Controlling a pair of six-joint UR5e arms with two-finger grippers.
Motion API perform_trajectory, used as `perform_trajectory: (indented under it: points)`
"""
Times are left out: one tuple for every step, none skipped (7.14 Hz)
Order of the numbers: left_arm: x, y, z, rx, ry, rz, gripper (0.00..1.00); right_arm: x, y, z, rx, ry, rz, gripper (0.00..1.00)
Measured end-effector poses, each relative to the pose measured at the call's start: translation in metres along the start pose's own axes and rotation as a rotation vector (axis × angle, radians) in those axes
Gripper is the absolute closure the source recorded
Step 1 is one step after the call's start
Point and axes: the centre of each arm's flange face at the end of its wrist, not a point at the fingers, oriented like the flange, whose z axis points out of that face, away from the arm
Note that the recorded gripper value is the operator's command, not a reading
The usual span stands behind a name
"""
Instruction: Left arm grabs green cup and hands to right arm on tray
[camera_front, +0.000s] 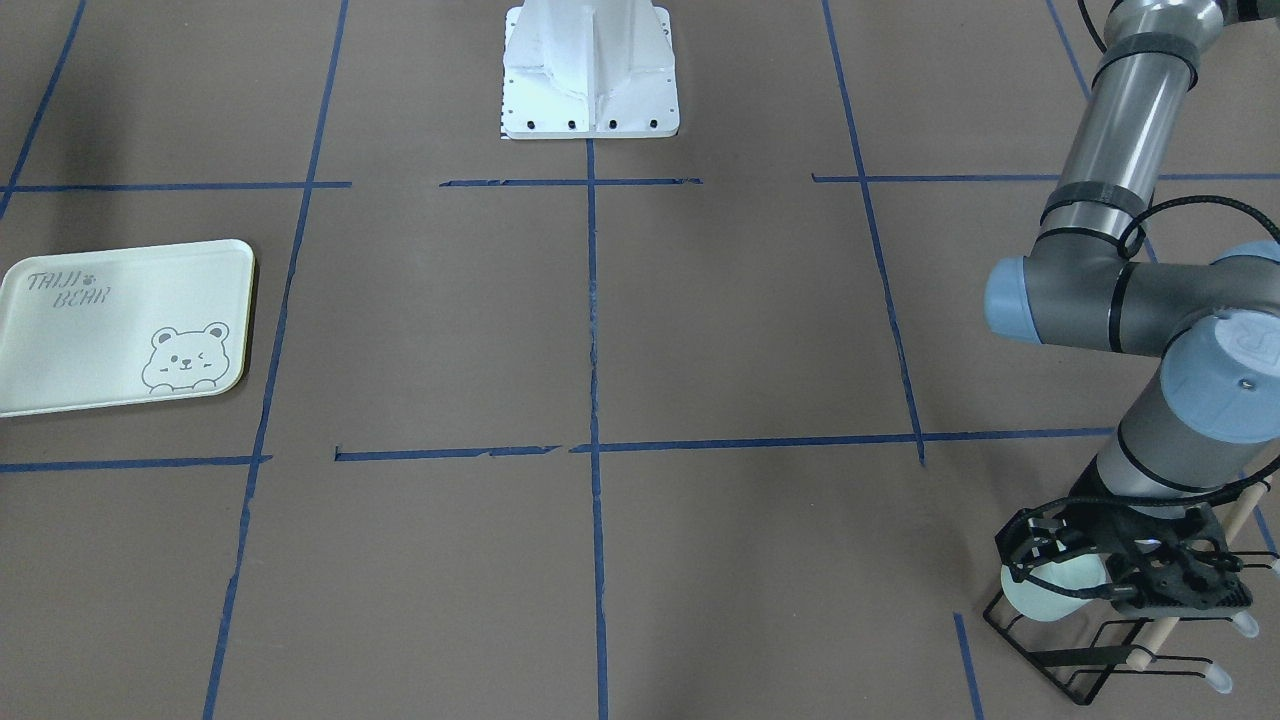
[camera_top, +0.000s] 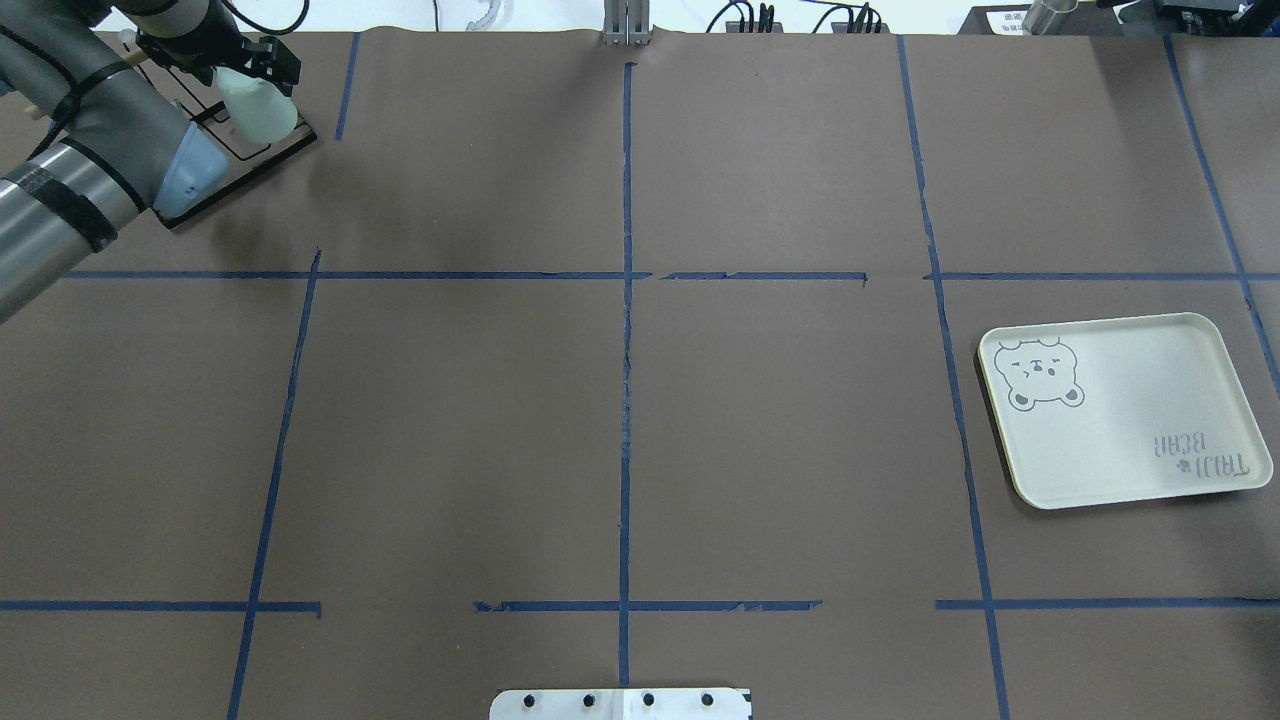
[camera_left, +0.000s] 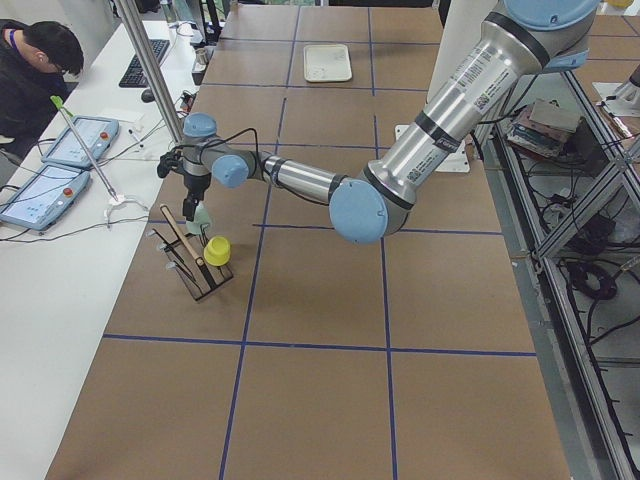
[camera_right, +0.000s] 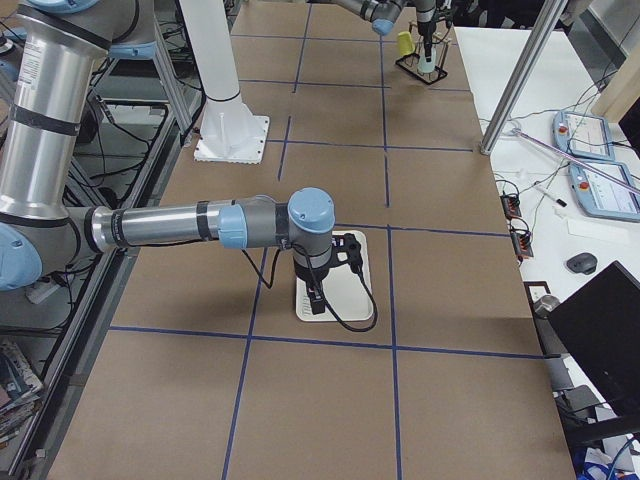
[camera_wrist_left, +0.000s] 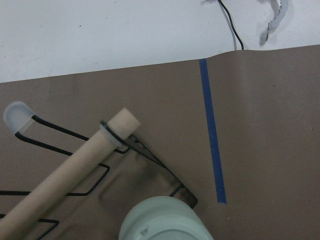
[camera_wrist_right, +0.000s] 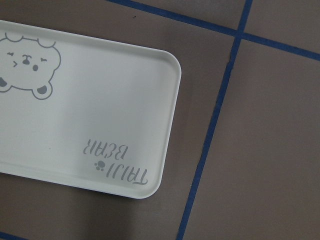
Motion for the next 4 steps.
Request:
perform_trajectory:
  points:
    - [-0.0013, 0.001, 0.0024, -0.005, -0.003, -0.003, 0.47, 0.0, 0.0, 0.0, 0.0, 0.0, 0.0, 0.0]
    - [-0.0024, 0.0015, 0.0037, -0.008, -0.006, -0.007, 0.72, 0.0, 0.0, 0.0, 0.0, 0.001, 0.0, 0.0]
    - [-0.0026, 0.0016, 0.0038, -0.009, -0.007, -0.009, 0.81, 0.0, 0.0, 0.0, 0.0, 0.001, 0.0, 0.0]
    - [-0.0029, 0.0007, 0.0022, -0.006, -0.005, -0.011, 0.85, 0.0001, 0.0, 0.0, 0.0, 0.001, 0.0, 0.0]
